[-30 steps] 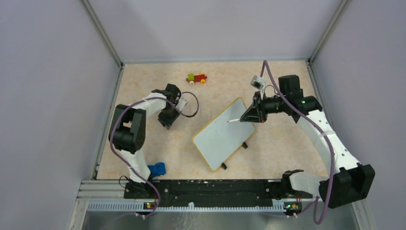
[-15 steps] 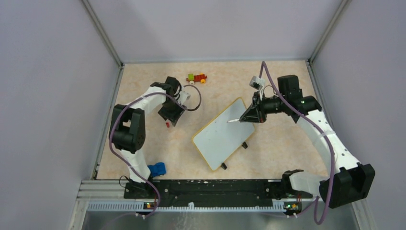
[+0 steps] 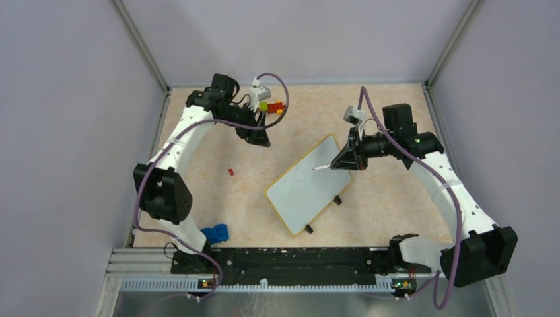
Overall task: Write a sentence on the whiteboard
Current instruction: Adjust the whiteboard at the center of the board.
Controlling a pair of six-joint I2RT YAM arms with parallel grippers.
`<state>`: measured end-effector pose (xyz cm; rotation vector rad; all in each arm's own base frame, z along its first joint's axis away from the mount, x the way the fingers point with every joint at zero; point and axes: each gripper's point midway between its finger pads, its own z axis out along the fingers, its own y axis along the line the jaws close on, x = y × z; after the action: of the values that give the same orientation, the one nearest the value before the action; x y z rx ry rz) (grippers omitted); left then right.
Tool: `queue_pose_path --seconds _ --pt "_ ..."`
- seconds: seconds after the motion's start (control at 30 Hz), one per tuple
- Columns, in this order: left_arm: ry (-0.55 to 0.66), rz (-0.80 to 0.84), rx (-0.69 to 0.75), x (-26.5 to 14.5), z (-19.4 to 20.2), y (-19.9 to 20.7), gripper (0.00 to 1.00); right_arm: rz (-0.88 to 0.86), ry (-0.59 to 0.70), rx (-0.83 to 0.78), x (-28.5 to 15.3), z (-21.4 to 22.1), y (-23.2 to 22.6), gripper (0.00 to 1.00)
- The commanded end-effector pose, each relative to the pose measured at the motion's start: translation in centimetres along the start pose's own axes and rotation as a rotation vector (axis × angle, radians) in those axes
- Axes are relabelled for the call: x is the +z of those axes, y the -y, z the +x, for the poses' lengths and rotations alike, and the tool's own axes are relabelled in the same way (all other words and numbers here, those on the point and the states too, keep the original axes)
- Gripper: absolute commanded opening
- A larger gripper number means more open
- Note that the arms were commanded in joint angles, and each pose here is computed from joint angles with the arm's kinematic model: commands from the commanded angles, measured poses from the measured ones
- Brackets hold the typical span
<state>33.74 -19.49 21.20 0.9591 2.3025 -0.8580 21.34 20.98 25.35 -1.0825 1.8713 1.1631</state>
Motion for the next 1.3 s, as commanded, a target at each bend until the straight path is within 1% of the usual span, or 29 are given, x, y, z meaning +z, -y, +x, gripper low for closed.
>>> queue_pose_path --seconds 0.0,0.07,0.23,0.3,0.4,0.5,0.73,0.8,0.97,1.03,1.1,1.27 --pt "0.117 0.359 -0.006 -0.9 -2.0 6.5 0.61 -0.062 0.039 -0.101 -0.2 -1.8 -1.4 0.00" --pt "0.129 0.446 -0.029 -0.9 -2.2 7.7 0.60 -0.066 0.041 -0.102 -0.2 -1.8 -1.5 0.00" --pt "0.095 0.522 -0.055 0.6 -1.6 9.1 0.61 -0.069 0.040 -0.094 -0.2 -1.7 -1.4 0.00" --pt "0.073 0.518 -0.069 1.4 -1.3 9.3 0.61 -0.071 0.037 -0.096 -0.2 -1.7 -1.5 0.00" --pt "0.019 0.498 -0.048 3.3 -0.3 10.0 0.61 -0.075 0.033 -0.103 -0.3 -1.7 -1.6 0.00" --pt "-0.028 0.505 -0.036 4.7 0.5 10.9 0.59 -0.079 0.025 -0.114 -0.4 -1.6 -1.7 0.00" --pt "-0.102 0.520 0.012 6.4 1.7 12.1 0.44 -0.090 0.008 -0.122 -0.6 -0.9 -2.2 0.00" --pt "-0.129 0.517 0.021 6.9 2.3 12.3 0.37 -0.097 0.005 -0.129 -0.7 -0.9 -2.5 0.00" --pt "-0.167 0.493 0.060 7.4 2.9 11.9 0.16 -0.116 -0.003 -0.139 -0.9 -0.7 -2.9 0.00" --pt "-0.188 0.486 0.073 7.5 3.0 11.7 0.10 -0.124 -0.007 -0.137 -0.9 -0.6 -3.1 0.00" --pt "-0.212 0.476 0.081 7.5 3.1 11.5 0.06 -0.129 -0.010 -0.137 -0.8 -0.5 -3.2 0.00" --pt "-0.244 0.446 0.080 7.5 3.2 11.2 0.05 -0.135 -0.017 -0.133 -0.7 -0.3 -3.3 0.00"
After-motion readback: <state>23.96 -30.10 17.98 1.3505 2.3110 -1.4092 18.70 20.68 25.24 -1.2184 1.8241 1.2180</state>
